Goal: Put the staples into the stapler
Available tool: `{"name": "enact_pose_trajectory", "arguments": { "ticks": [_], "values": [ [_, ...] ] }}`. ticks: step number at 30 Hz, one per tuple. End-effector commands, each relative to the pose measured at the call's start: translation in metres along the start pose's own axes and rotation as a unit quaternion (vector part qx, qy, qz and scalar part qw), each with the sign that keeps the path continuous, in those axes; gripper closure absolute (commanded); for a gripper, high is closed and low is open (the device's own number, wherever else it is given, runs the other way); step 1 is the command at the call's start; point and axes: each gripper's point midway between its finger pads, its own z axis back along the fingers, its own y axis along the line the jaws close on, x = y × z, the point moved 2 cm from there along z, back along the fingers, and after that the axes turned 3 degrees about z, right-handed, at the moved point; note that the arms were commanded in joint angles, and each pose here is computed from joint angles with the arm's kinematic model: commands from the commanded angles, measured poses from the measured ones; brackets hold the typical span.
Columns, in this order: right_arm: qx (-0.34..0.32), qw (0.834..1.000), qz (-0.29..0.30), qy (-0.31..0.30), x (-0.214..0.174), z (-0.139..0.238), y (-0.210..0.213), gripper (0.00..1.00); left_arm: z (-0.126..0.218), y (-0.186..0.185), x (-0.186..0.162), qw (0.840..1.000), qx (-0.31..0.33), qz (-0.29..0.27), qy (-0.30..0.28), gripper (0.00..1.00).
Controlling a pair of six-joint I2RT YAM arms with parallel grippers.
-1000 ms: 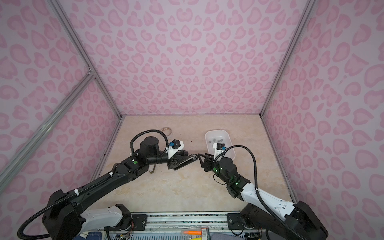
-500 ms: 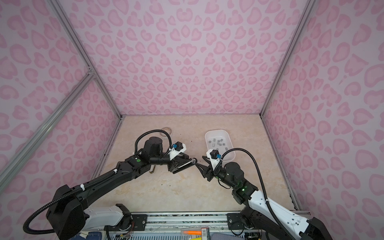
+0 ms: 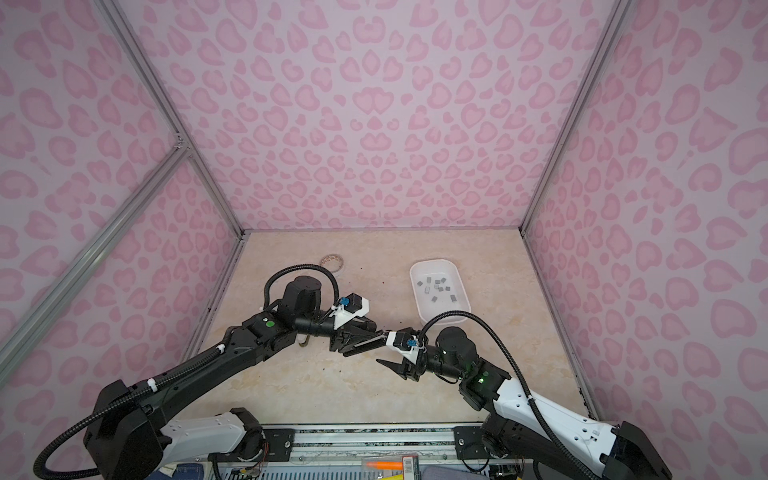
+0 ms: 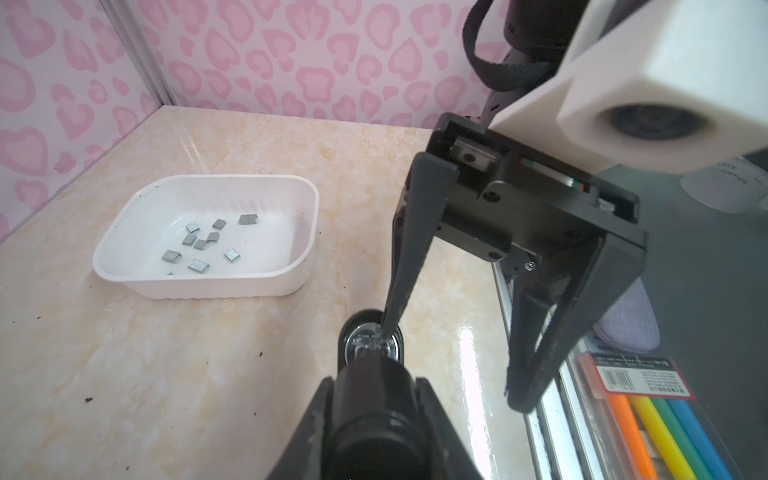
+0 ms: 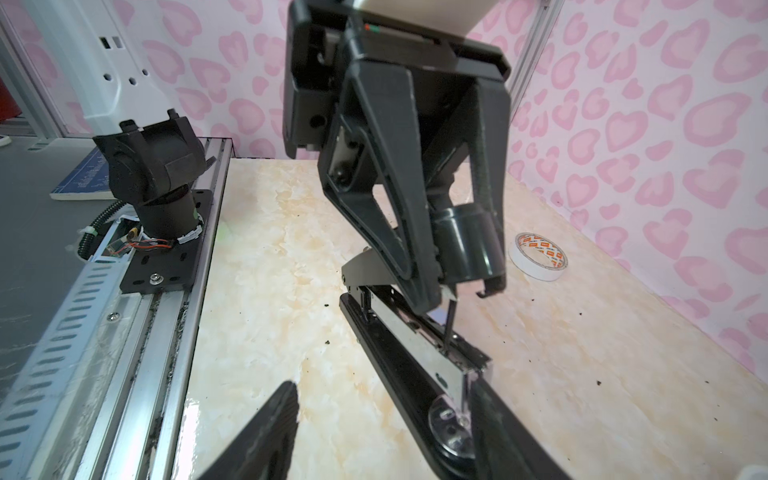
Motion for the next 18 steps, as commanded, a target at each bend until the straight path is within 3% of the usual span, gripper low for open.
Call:
{"name": "enact_pose_trajectory", "arguments": {
  "ticks": [1, 9, 15, 18],
  "values": [
    [0.023, 1.0, -0.004, 0.003, 0.002, -0.004, 0.004, 0.34, 0.003, -0.011, 0.008, 0.999, -0.03, -0.02, -0.018, 0.96],
    [0.041, 0.998, -0.047, 0.032, 0.004, -0.019, -0.007, 0.33, 0.003, -0.014, 0.007, 0.999, -0.039, -0.019, -0.016, 0.96],
    [0.036, 0.998, -0.055, 0.018, 0.007, -0.015, -0.013, 0.34, 0.005, -0.017, 0.009, 0.999, -0.043, -0.023, -0.017, 0.96],
    [0.048, 0.997, -0.057, 0.014, 0.01, -0.017, -0.011, 0.39, 0.005, -0.019, 0.01, 0.998, -0.049, -0.026, -0.019, 0.96]
  ]
}}
